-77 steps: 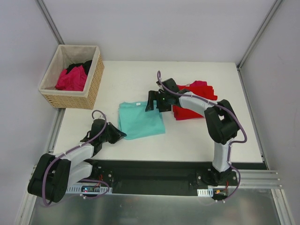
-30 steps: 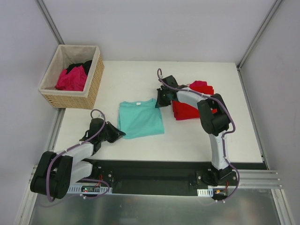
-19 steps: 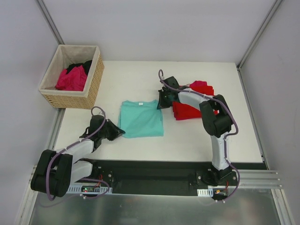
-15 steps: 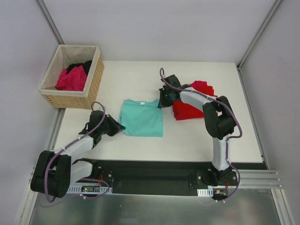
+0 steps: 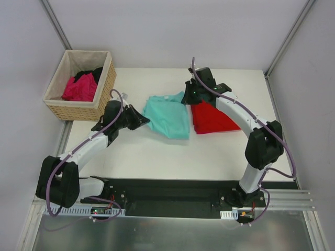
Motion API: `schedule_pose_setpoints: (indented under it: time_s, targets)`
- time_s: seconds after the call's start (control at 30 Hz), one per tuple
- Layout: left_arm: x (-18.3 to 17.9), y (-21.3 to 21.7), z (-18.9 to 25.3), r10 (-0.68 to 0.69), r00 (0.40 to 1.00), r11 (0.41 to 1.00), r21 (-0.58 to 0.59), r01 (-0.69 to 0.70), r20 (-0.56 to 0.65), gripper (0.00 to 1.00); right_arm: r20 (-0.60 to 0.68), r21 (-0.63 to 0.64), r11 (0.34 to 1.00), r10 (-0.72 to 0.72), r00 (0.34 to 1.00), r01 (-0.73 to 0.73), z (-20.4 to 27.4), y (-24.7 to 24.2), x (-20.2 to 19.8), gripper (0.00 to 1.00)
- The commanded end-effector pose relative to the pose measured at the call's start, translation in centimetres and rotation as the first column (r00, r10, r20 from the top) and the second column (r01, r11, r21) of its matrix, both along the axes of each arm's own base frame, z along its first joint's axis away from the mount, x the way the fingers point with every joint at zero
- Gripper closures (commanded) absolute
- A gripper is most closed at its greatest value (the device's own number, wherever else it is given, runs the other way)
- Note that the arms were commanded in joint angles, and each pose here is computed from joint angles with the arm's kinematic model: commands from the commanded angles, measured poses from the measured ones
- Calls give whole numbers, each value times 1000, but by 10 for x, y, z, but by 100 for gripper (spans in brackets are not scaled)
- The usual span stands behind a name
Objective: Fold and stack the t-shirts
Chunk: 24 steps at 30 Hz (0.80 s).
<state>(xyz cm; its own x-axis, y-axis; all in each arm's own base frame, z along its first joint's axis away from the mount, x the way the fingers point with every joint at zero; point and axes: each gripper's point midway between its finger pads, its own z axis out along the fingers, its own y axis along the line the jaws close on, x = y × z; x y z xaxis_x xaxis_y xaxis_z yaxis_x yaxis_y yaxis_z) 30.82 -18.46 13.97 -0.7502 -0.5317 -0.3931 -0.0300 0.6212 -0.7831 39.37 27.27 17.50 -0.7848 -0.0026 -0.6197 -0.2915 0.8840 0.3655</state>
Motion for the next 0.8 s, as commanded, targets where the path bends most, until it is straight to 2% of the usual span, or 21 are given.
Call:
schedule_pose_setpoints:
  time_s: [0.0,0.37,0.77]
  targets:
    - [14,-31,32,-67,995,998,-5,67,68,100,84,11,997,-72,994,71,51,-34,7,99]
    - [43,-123,59,-217,969,976,2,219,117,100,85,52,957,-287,954,284,75,-133,30,99]
    - [77,-187,46,-312,944,950,1,314,108,100,45,98,901,-428,903,422,72,-204,65,99]
